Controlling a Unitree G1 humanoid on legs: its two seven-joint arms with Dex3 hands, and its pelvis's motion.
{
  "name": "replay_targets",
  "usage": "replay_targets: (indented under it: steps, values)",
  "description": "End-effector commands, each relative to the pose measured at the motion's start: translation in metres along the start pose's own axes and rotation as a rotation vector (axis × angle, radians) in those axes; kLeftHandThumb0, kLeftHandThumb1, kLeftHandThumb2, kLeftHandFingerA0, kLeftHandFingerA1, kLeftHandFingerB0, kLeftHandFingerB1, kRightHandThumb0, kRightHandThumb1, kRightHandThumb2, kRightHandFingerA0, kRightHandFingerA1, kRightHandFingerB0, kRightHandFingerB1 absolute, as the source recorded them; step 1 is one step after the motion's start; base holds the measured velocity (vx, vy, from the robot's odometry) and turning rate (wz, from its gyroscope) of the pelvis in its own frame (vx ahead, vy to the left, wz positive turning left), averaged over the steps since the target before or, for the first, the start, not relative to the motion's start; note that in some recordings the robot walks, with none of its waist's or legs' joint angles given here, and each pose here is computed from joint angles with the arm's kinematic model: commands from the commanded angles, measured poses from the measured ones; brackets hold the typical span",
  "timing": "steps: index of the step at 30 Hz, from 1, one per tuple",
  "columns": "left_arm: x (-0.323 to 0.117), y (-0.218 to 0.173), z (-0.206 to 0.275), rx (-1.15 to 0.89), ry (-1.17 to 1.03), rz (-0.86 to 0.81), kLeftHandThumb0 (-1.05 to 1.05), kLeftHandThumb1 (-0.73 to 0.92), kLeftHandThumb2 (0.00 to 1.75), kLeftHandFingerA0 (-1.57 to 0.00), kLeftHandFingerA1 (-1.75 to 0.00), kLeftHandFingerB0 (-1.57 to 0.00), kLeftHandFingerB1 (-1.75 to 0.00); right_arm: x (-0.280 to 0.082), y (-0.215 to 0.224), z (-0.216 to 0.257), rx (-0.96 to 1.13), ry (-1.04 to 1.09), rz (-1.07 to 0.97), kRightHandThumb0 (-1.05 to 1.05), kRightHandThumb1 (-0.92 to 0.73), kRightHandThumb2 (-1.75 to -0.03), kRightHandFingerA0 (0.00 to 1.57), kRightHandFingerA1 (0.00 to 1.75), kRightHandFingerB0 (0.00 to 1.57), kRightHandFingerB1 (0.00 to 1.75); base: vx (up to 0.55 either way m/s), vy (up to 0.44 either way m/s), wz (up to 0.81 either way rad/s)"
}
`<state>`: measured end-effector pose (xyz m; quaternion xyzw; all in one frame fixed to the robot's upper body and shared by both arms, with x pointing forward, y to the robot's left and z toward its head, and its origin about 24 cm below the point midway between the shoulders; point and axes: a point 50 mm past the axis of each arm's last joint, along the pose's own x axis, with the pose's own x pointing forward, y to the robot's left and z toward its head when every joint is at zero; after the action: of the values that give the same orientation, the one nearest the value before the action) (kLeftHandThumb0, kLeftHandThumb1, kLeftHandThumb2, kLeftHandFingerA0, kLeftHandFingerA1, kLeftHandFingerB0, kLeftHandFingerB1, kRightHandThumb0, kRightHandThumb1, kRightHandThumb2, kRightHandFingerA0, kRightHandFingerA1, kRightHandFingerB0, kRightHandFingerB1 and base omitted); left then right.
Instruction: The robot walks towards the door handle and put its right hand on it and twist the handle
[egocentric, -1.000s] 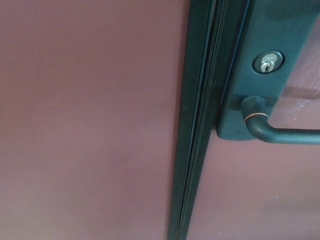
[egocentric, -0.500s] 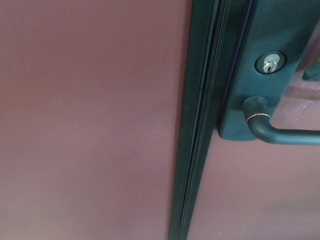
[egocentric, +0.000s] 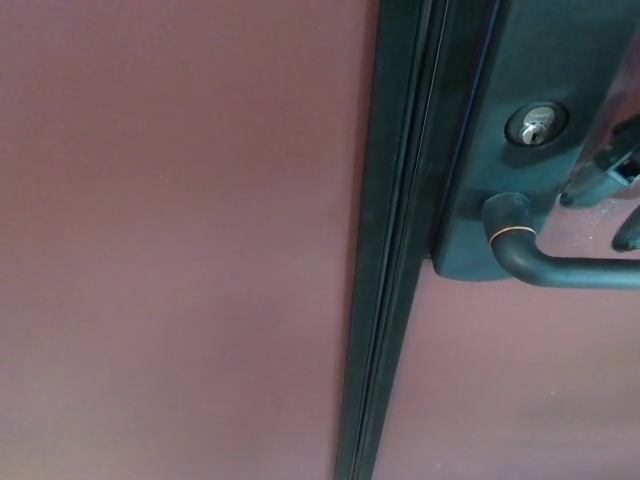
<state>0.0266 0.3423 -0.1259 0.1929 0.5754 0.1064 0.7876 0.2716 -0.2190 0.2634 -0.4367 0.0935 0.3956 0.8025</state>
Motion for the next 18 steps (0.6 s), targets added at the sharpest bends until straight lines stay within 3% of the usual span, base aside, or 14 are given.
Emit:
replay_targets:
  steps: [1, 2, 3, 13, 14, 18]
  values:
    - [-0.001, 0.001, -0.004, 0.001, 0.007, -0.006, -0.31, 0.54, 0.56, -0.58, -0.46, -0.49, -0.39, 0.007, -0.001, 0.000, -0.029, 0.046, 0.018, -0.54, -0.49, -0.55, 0.50, 0.43, 0.45, 0.37, 0.00, 0.000, 0.00]
    - [-0.001, 0.001, -0.004, 0.001, 0.007, -0.006, -0.31, 0.54, 0.56, -0.58, -0.46, -0.49, -0.39, 0.007, -0.002, 0.000, -0.029, 0.047, 0.018, -0.54, -0.49, -0.55, 0.50, 0.43, 0.45, 0.37, 0.00, 0.000, 0.00]
    - [-0.001, 0.002, -0.002, 0.006, 0.005, -0.002, -0.40, 0.44, 0.72, -0.55, -0.56, -0.44, -0.49, 0.014, 0.000, 0.000, -0.040, 0.036, 0.027, -0.56, -0.49, -0.55, 0.50, 0.43, 0.45, 0.37, 0.00, 0.000, 0.00]
    - [-0.002, 0.001, -0.005, -0.002, 0.012, -0.006, -0.40, 0.44, 0.73, -0.56, -0.57, -0.45, -0.49, 0.028, 0.004, -0.006, -0.033, 0.033, 0.037, -0.57, -0.49, -0.55, 0.49, 0.42, 0.45, 0.37, 0.00, 0.000, 0.00]
    - [-0.002, 0.001, -0.005, -0.001, 0.013, -0.007, -0.40, 0.44, 0.73, -0.56, -0.57, -0.45, -0.49, 0.029, 0.005, -0.007, -0.032, 0.035, 0.036, -0.57, -0.40, -0.79, 0.46, 0.54, 0.35, 0.46, 0.00, 0.000, 0.00]
    - [-0.002, 0.002, -0.005, 0.012, 0.010, -0.009, -0.40, 0.44, 0.73, -0.56, -0.57, -0.46, -0.49, 0.032, 0.006, -0.010, -0.028, 0.045, 0.038, -0.57, -0.40, -0.78, 0.44, 0.53, 0.35, 0.46, 0.00, 0.000, 0.00]
